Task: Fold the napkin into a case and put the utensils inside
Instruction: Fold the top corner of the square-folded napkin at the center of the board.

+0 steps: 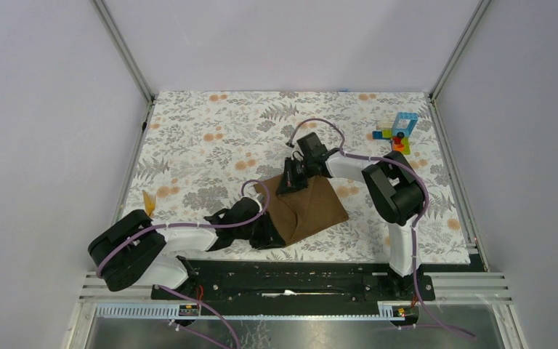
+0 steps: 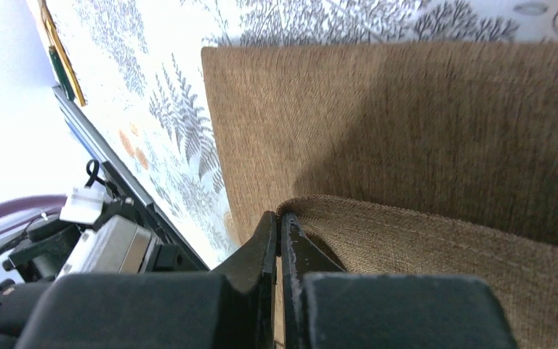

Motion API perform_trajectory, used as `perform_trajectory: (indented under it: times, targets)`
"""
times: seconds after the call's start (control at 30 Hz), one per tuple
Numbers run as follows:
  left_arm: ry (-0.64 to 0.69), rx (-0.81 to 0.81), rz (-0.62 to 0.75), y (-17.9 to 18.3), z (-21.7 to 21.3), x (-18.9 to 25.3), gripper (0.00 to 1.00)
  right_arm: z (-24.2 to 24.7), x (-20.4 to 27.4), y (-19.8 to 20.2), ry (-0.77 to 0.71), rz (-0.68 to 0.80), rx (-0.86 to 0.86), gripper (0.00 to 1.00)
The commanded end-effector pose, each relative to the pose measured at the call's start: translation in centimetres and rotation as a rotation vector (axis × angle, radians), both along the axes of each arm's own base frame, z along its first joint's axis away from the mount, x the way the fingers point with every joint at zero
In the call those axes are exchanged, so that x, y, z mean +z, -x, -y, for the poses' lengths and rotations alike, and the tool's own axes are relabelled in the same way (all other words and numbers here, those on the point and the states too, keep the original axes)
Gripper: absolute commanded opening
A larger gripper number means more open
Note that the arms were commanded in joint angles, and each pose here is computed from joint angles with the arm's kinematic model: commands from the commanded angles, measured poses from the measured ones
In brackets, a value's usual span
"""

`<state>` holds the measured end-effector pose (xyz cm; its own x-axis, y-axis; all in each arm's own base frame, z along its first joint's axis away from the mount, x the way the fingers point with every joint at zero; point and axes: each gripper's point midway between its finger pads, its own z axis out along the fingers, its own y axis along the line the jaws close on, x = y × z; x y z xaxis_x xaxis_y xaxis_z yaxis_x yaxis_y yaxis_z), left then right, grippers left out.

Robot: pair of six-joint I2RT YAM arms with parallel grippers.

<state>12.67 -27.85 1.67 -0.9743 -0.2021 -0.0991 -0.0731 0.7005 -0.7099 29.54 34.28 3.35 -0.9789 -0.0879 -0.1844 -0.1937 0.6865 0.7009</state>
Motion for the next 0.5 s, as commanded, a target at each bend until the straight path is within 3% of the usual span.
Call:
perform_trajectory:
  times: [0.0, 0.23, 0.47]
  targets:
    - [-0.164, 0.002, -0.057, 2.0, -3.3, -2.9, 0.33, -1.9, 1.4, -1.7, -0.070, 0.020, -0.013, 0.00]
    - [-0.195, 0.020, -0.001, 1.6, -4.6, 0.1, 0.43, -2.5, 1.6, -2.2, -0.089, 0.021, -0.026, 0.00]
    - [-0.235, 0.114, 0.083, -0.2, -7.0, 3.9, 0.45, -4.0, 1.7, -3.0, -0.133, 0.021, -0.033, 0.04]
